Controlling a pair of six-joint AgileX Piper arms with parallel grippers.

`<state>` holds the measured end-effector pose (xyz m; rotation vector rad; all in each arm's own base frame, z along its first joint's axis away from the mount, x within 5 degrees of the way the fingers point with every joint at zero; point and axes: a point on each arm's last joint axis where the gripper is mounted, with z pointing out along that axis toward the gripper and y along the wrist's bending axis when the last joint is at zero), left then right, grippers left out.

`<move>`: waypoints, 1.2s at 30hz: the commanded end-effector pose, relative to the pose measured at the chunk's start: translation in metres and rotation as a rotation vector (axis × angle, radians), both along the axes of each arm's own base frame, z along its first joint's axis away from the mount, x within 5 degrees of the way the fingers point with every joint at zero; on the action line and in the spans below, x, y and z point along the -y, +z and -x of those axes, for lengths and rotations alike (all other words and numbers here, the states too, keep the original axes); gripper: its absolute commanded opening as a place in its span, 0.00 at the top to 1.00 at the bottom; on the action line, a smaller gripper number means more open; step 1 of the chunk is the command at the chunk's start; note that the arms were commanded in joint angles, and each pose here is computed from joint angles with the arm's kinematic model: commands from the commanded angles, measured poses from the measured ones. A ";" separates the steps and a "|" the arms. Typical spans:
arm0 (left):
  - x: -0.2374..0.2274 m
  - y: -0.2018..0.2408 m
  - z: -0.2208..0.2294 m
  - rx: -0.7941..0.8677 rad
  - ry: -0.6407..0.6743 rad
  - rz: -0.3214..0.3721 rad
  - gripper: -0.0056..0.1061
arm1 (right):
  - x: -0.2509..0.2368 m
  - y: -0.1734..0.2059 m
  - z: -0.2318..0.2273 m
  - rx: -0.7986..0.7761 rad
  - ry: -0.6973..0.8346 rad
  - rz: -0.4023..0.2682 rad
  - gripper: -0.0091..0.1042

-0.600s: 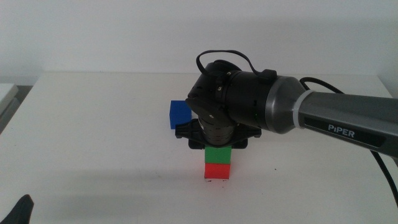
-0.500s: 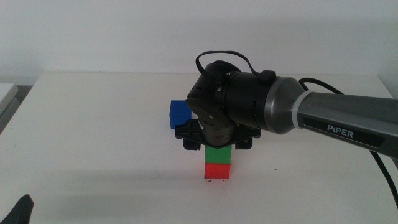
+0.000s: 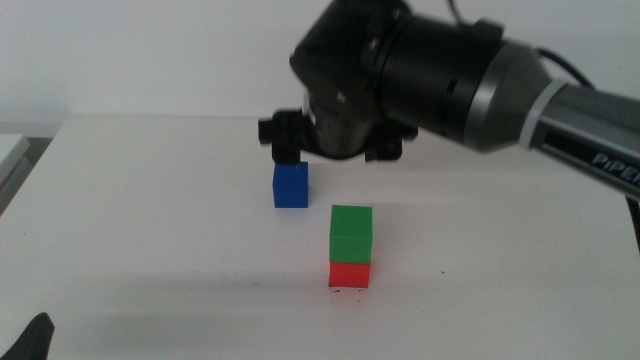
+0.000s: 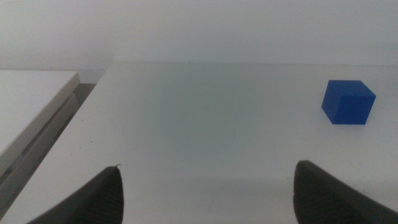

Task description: Stack red cubes first, then green, then blue cubes in a specific spot.

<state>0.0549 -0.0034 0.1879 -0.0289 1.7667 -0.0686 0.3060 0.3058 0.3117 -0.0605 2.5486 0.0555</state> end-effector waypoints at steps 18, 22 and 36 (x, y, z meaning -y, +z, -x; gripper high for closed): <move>0.000 0.001 0.000 0.015 0.006 0.007 0.12 | 0.110 0.101 0.045 0.184 0.083 0.004 0.10; 0.000 0.001 0.000 0.015 0.006 0.007 0.12 | 0.141 0.108 0.075 0.234 0.209 -0.030 0.10; 0.000 0.001 0.000 0.015 0.006 0.007 0.12 | 0.205 0.125 0.159 0.446 0.422 -0.127 0.10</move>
